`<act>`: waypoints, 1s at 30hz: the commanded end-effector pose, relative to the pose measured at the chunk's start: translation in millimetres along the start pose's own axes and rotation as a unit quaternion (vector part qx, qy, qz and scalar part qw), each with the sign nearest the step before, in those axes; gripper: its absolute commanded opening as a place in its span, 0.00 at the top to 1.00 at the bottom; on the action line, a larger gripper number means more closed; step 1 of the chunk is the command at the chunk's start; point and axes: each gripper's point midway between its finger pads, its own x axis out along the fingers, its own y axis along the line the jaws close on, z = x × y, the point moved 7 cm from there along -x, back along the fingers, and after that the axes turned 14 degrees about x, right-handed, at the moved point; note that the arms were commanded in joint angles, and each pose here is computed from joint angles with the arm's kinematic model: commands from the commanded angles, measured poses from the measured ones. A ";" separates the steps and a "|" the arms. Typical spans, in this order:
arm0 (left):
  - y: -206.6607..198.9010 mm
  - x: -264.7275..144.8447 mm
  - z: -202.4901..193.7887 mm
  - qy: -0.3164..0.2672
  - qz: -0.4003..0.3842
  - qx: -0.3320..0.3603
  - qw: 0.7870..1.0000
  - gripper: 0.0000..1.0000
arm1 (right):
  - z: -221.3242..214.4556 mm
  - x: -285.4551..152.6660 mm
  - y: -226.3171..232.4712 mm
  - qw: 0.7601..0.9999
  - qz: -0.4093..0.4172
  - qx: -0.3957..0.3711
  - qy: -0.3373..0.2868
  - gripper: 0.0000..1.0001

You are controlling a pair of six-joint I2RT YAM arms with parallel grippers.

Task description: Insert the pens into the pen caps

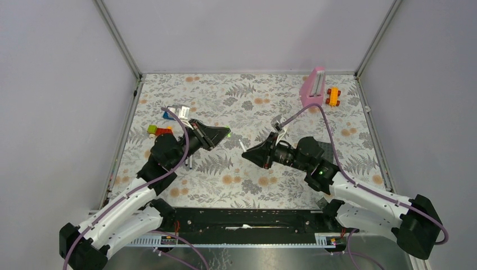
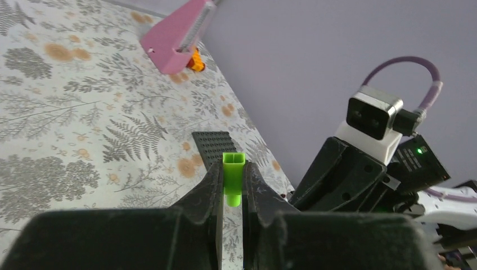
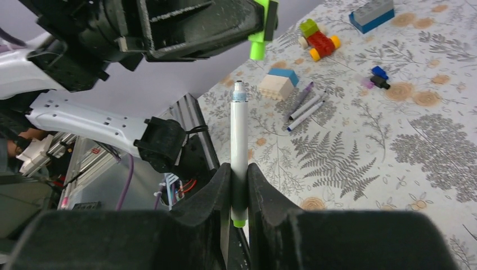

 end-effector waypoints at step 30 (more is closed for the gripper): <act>-28.0 -6.9 5.4 -0.041 -0.129 -0.053 0.989 1.00 | 11.1 14.9 32.5 0.999 0.050 -0.003 -0.008 1.00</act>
